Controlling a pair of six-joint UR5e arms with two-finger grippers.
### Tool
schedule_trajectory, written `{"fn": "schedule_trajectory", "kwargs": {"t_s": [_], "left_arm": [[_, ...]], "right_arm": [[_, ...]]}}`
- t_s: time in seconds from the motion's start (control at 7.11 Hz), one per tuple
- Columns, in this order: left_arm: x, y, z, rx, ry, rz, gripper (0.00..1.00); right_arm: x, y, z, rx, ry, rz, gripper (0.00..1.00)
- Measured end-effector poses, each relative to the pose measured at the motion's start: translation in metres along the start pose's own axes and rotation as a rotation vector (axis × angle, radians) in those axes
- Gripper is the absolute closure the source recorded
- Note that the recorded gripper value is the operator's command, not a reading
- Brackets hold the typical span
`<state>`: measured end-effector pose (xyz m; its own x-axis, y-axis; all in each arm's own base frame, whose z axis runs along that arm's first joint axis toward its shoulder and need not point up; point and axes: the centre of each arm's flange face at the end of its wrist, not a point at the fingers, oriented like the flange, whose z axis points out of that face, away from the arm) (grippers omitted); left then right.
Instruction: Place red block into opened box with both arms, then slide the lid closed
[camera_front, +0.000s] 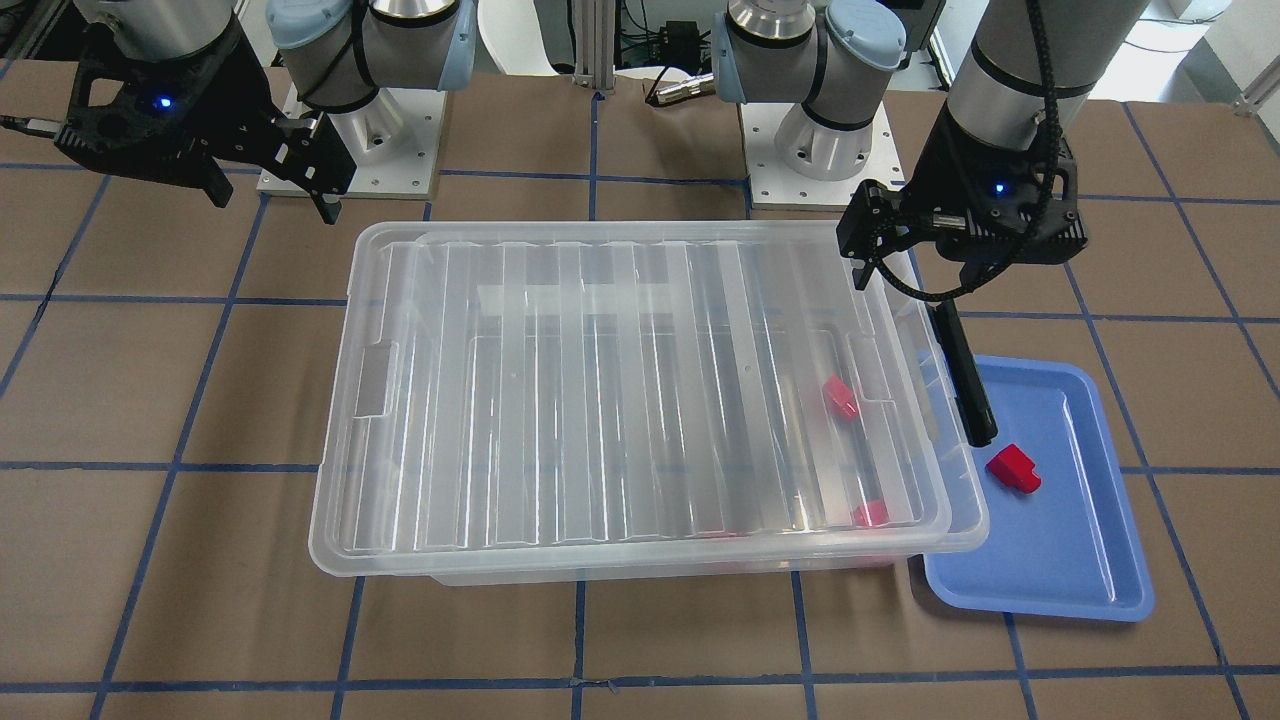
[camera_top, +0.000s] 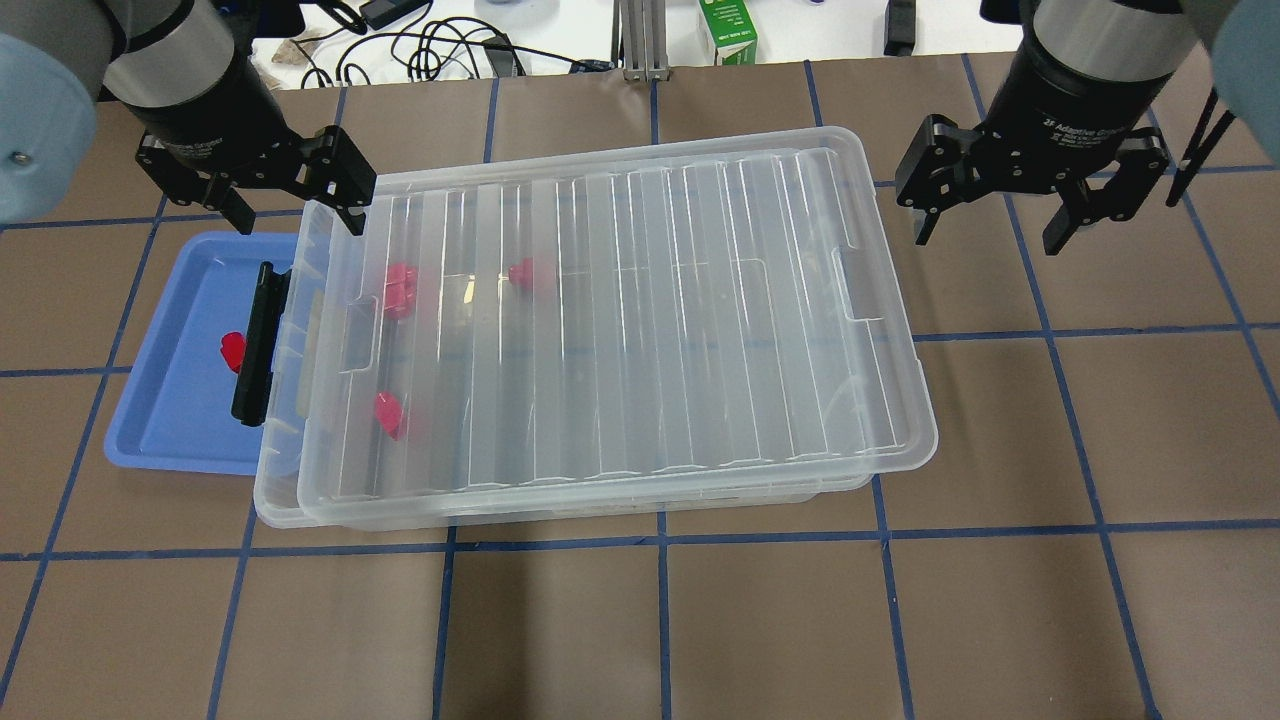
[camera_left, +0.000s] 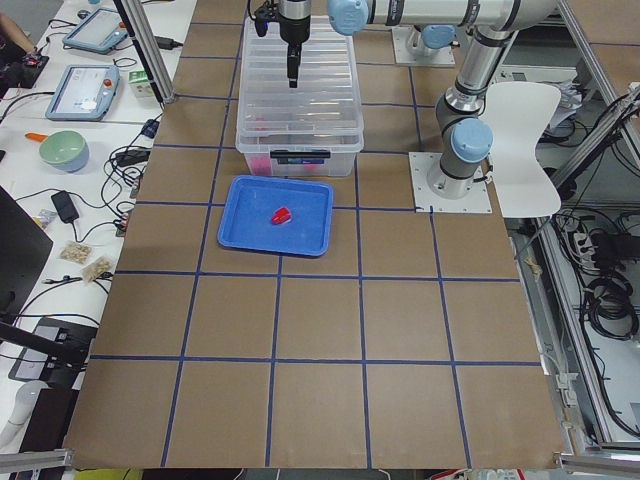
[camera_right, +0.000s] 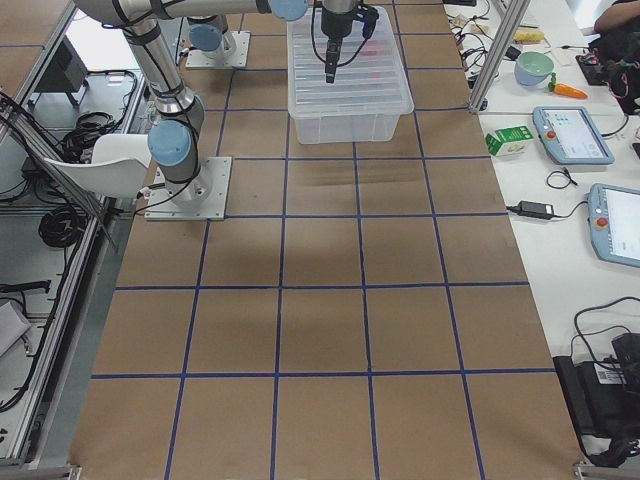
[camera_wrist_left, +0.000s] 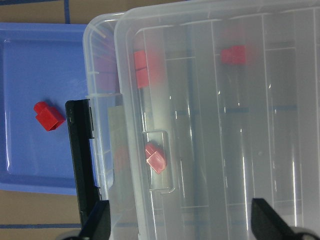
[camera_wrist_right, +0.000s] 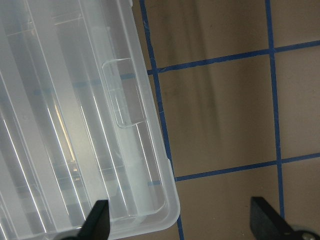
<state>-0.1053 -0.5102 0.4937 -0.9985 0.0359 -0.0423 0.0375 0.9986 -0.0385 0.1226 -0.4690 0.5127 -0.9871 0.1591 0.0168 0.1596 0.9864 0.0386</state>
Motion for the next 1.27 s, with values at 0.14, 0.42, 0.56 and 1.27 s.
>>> {"fn": "schedule_trajectory", "kwargs": {"t_s": [0.14,0.42,0.56,1.27], "left_arm": [[0.000,0.000,0.000,0.000,0.000,0.000,0.00],[0.000,0.000,0.000,0.000,0.001,0.000,0.00],[0.000,0.000,0.000,0.001,0.001,0.000,0.00],[-0.004,0.000,-0.006,0.010,0.001,0.011,0.00]], "right_arm": [[0.000,0.000,0.001,-0.001,0.001,0.001,0.00],[0.000,0.002,0.001,0.000,0.005,-0.001,0.00],[0.000,0.004,0.000,0.001,0.003,-0.002,0.00],[-0.007,-0.036,0.045,-0.053,0.002,-0.006,0.00]]}}
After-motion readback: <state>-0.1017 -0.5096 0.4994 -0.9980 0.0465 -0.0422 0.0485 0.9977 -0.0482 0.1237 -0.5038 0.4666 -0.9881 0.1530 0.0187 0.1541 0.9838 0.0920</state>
